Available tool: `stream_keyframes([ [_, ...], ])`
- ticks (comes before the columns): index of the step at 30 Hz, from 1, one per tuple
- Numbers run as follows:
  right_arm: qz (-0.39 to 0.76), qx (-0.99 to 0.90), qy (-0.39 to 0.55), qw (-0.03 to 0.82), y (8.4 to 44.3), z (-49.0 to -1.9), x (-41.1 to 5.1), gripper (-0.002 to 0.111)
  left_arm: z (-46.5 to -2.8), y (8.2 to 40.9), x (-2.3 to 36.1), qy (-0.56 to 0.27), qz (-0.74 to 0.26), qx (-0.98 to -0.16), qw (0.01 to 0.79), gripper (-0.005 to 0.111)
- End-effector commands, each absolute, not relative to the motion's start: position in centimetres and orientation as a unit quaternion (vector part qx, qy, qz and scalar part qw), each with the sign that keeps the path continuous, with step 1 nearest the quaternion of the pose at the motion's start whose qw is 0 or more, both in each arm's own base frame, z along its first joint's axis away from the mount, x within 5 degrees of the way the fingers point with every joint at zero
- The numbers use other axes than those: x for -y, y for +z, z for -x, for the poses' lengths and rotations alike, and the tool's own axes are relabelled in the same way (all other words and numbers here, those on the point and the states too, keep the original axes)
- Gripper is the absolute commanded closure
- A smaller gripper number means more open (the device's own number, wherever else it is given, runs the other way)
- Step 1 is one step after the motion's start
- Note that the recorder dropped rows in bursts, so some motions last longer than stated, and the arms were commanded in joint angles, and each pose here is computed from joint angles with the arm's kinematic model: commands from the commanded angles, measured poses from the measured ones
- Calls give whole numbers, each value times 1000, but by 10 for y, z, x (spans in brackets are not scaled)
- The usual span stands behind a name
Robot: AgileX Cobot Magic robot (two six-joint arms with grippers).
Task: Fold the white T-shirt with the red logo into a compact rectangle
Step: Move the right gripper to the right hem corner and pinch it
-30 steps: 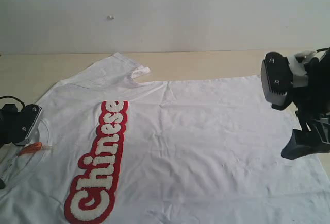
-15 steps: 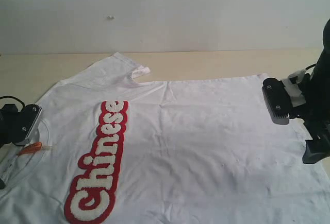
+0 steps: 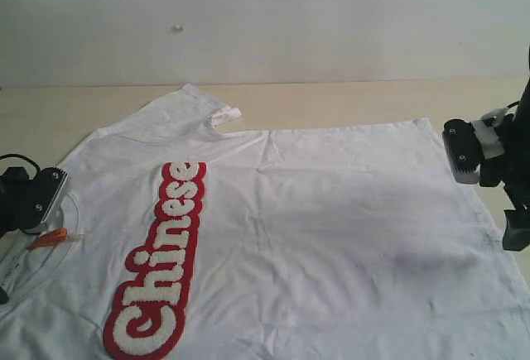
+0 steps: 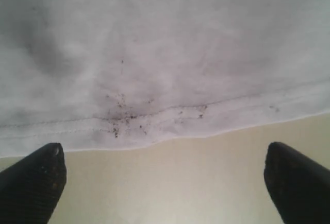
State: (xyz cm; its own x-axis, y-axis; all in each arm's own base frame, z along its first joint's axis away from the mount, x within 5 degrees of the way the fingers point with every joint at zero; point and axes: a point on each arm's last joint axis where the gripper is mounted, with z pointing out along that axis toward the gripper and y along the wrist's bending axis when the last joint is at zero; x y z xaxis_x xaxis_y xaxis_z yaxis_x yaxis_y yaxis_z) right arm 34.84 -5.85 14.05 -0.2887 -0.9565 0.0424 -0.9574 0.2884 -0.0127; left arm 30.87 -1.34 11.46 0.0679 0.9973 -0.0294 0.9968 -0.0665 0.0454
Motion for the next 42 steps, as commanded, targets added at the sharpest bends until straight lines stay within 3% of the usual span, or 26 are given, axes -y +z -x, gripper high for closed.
stream_keyframes([
  [1, -604, 797, 8, -8, 142, -358, 57, 3, -311, 105, 11, 18, -738, -674, 25, 15],
  [8, -608, 794, -5, -1, 120, -362, 57, 3, -311, 105, 11, 18, -738, -674, 25, 15],
  [22, -614, 788, 35, -27, 117, -371, 59, 3, -311, 105, 11, 18, -738, -674, 25, 15],
  [29, -627, 779, 2, 17, 105, -363, 60, 3, -311, 105, 11, 18, -738, -674, 25, 15],
  [42, -628, 778, -5, 23, 97, -363, 60, 3, -311, 105, 11, 18, -738, -674, 25, 15],
])
